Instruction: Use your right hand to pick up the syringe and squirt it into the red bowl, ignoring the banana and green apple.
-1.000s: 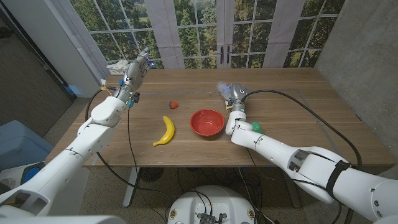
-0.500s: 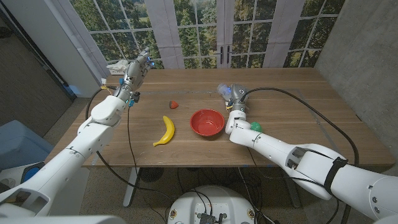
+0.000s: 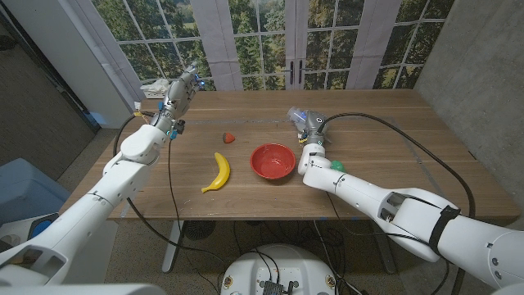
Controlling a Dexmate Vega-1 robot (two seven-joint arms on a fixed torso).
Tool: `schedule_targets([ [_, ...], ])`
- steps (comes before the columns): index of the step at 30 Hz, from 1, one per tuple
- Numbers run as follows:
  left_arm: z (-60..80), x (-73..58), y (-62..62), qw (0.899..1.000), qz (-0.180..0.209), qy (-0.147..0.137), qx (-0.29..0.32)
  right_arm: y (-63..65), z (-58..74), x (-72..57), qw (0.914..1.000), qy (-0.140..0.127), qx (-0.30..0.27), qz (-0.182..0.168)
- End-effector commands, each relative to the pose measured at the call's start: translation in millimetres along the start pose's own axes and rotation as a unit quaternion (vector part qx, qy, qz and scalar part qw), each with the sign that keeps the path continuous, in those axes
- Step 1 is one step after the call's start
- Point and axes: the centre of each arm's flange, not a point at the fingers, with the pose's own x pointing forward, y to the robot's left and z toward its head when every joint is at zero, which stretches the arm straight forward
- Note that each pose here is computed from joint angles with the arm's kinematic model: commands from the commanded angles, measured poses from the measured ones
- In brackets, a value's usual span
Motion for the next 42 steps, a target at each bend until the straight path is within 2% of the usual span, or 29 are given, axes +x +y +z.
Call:
schedule_targets([
  [1,-1.4,7.5,-0.7,1.000,-0.005,0.007,0.000,-7.1,-0.6,3.0,0.9998,0.009,-0.006,0.017],
  [9,-2.4,12.8,-1.5,1.000,-0.007,0.006,-0.002,-15.2,-0.3,3.4,0.9997,-0.007,0.017,0.015],
  [16,-3.0,15.8,-0.8,1.000,-0.009,0.005,-0.002,-25.4,-6.9,4.8,0.9947,-0.033,0.093,0.031],
  [21,-1.8,17.6,-0.3,1.000,-0.008,0.006,0.002,-33.9,-4.7,0.9,0.9927,-0.049,0.109,0.009],
  [26,-1.3,18.0,-0.4,1.000,-0.008,0.005,0.003,-39.9,-4.1,1.2,0.9904,-0.060,0.124,0.014],
  [32,-1.5,17.3,-1.3,1.000,-0.006,0.007,0.002,-47.4,-9.6,1.8,0.9777,-0.085,0.190,0.024],
  [34,-1.0,17.4,-1.6,1.000,-0.004,0.006,0.003,-49.4,-11.7,2.2,0.9709,-0.089,0.221,0.022],
  [36,-0.7,17.8,-2.3,1.000,-0.005,0.006,0.003,-52.1,-14.0,4.3,0.9652,-0.098,0.240,0.037],
  [38,-0.6,18.3,-3.1,1.000,-0.005,0.007,0.003,-54.3,-16.8,4.3,0.9589,-0.101,0.264,0.026],
  [42,-0.9,19.8,-4.4,1.000,-0.005,0.009,0.002,-60.4,-23.5,6.4,0.9413,-0.117,0.314,0.040],
])
